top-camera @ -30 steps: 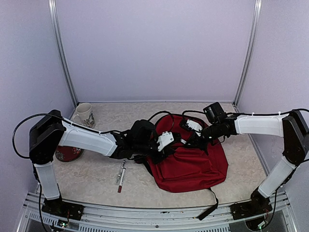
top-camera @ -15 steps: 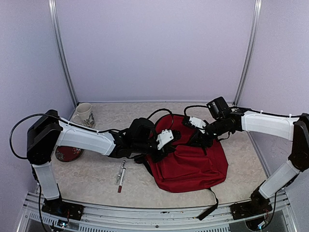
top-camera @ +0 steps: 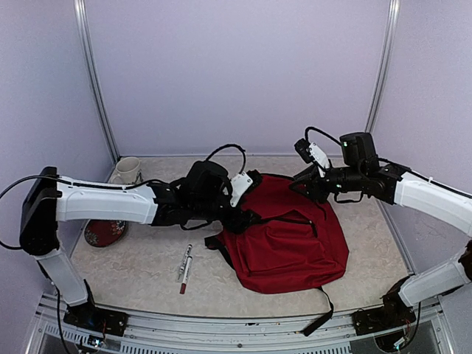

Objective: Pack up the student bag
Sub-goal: Pick up the pen at the center of the board.

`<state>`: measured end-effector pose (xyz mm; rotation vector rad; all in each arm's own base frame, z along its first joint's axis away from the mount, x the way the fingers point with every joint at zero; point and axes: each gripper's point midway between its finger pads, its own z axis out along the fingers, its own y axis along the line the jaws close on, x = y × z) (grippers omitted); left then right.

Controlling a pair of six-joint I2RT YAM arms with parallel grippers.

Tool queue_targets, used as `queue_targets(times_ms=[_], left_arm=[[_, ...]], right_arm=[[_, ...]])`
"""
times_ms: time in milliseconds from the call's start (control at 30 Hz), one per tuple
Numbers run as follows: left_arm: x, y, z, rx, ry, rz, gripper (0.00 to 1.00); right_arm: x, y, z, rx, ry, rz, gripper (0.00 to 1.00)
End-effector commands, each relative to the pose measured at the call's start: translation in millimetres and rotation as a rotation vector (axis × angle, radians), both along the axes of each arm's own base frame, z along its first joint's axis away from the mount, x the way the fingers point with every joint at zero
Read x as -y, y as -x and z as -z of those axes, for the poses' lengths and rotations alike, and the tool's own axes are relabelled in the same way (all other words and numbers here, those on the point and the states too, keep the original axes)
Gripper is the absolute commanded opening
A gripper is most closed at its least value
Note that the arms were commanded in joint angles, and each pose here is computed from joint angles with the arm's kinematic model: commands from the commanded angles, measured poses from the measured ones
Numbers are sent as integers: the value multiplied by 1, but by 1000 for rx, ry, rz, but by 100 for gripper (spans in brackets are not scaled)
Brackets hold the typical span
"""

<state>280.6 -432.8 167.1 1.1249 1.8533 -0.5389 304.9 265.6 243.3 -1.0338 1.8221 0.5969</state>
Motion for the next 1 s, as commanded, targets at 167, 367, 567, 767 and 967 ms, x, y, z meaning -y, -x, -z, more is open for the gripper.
queue_targets(times_ms=[167,367,567,767,967], left_arm=[[-170,16,65,-401,-163,-718,66],[-188,40,102,-575,-128,-732,44],[-198,48,124,-616,-163,-745,42],[-191,66,144,-650,-235,-699,37],[-207,68,149,-649,-263,-748,25]], right_arm=[[-17,-6,14,-121,-29,186,32],[-19,1,24,-130,20,180,32],[-16,6,31,-127,29,172,33],[-15,6,35,-112,55,165,33],[-16,6,32,-94,57,150,33]])
